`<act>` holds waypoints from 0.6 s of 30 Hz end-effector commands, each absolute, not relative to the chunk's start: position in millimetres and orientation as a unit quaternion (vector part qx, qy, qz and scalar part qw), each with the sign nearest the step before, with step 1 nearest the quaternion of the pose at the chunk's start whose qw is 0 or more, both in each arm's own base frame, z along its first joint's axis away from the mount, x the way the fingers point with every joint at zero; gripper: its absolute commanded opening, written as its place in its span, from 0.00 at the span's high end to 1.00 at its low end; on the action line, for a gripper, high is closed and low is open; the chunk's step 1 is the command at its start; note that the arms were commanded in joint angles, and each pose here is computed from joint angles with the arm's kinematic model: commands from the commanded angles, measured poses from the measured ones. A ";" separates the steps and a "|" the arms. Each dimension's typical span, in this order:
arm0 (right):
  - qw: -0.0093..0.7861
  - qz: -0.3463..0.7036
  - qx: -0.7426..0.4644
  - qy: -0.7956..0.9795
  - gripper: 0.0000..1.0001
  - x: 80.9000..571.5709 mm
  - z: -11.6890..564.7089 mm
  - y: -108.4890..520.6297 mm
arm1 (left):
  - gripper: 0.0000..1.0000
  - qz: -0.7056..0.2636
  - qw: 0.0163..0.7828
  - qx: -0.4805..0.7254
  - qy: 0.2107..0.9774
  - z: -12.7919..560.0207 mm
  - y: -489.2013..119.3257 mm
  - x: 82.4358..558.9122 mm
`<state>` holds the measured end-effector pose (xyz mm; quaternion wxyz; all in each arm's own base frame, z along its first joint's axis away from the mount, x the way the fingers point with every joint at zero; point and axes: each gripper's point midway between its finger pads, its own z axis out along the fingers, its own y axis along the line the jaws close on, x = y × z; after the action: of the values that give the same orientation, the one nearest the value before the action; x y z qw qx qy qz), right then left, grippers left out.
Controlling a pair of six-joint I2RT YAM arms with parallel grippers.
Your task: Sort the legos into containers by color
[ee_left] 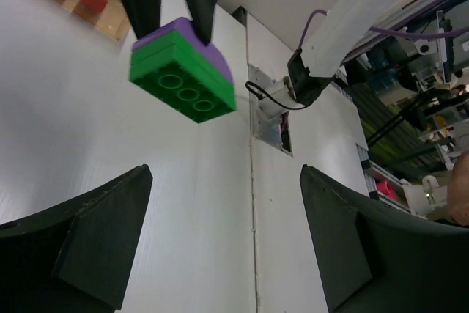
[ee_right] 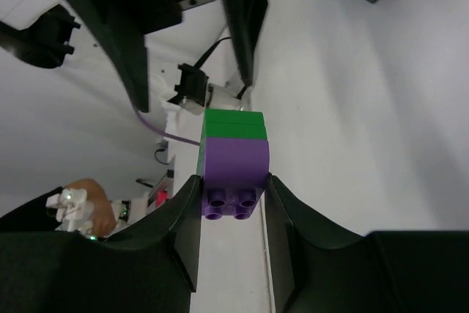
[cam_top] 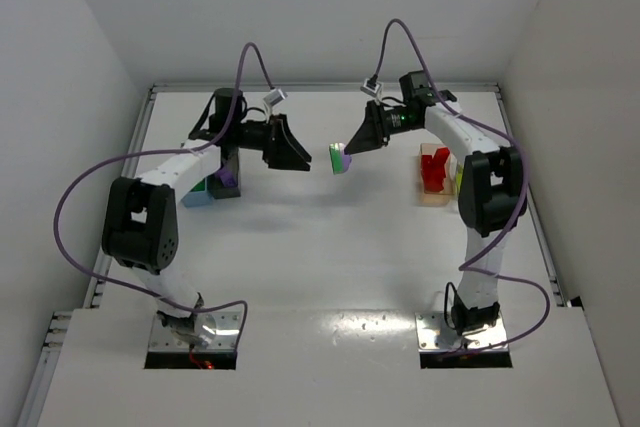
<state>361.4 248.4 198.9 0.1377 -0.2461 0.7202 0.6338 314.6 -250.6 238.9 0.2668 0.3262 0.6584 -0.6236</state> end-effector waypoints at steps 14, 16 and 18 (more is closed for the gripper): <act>0.135 0.660 -0.307 0.673 0.98 336.3 215.8 276.7 | 0.15 -0.645 0.237 0.364 0.629 237.5 -277.3 316.0; 0.143 0.645 -0.318 0.680 0.98 336.4 211.1 279.2 | 0.16 -0.648 0.234 0.366 0.626 238.2 -277.0 314.6; 0.150 0.630 -0.331 0.686 0.98 335.8 209.8 281.2 | 0.16 -0.651 0.229 0.371 0.622 238.9 -279.5 310.6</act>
<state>334.0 278.2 200.5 0.1137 -0.2893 0.6977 0.6454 317.4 -275.1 219.9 0.2223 0.3340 0.6547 -0.6406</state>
